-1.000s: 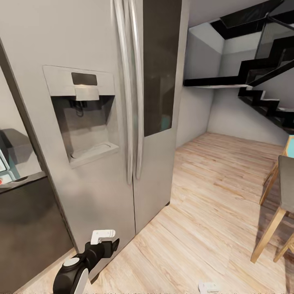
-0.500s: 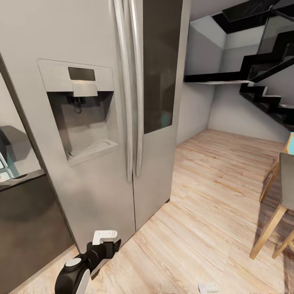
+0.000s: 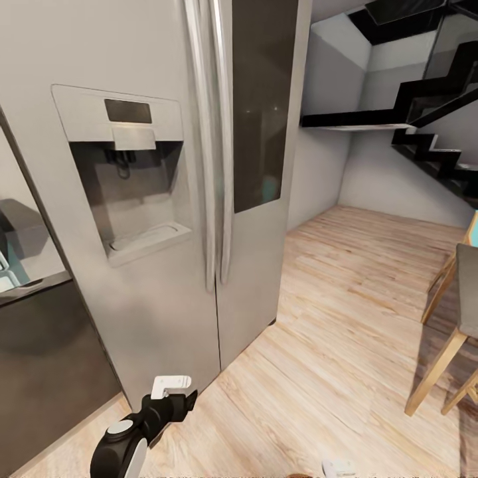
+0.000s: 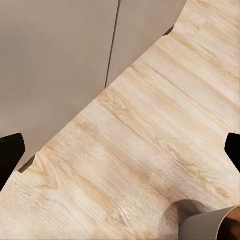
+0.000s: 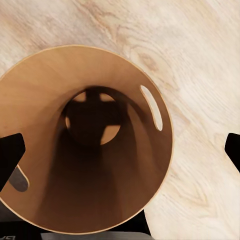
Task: Put the three can of soda from the living room inside the tash can in the kitchen.
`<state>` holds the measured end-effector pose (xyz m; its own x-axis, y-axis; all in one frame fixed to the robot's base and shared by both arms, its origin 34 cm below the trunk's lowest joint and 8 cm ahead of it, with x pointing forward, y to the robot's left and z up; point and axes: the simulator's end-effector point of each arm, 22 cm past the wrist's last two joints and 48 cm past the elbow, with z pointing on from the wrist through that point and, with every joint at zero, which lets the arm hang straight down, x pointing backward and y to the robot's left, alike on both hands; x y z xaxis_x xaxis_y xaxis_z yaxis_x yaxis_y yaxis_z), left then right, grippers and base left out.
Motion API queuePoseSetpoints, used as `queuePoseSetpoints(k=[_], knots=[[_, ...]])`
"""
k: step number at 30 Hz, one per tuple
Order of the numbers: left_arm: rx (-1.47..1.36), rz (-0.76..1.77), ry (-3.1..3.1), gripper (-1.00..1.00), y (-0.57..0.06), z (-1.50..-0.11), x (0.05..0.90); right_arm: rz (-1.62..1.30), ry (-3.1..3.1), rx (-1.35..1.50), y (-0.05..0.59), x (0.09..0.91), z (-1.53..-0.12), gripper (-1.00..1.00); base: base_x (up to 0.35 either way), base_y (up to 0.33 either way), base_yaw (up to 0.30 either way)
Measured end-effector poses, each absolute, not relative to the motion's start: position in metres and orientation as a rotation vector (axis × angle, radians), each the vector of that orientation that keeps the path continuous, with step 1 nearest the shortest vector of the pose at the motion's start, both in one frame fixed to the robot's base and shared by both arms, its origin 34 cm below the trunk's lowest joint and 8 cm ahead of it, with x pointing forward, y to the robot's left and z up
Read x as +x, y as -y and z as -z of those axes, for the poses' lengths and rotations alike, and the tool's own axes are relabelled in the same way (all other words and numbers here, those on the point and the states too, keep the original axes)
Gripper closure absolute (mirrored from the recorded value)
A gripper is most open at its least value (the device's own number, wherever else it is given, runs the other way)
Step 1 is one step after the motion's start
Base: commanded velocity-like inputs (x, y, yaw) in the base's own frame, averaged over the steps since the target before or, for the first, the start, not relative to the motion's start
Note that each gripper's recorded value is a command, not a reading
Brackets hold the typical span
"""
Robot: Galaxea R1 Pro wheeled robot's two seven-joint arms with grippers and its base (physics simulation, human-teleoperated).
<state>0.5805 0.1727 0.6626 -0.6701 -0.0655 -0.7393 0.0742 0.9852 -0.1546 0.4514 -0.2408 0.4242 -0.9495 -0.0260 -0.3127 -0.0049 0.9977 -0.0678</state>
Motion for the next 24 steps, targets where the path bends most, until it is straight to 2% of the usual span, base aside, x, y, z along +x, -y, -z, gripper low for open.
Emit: queuePoseSetpoints(k=[24], knots=[[0.002, 0.219, -2.334, -1.00, -0.173, -0.645, 0.577, 0.097, -2.860, -0.026, 0.241, 0.439, -0.412, -1.00, 0.000, 0.000, 0.000]])
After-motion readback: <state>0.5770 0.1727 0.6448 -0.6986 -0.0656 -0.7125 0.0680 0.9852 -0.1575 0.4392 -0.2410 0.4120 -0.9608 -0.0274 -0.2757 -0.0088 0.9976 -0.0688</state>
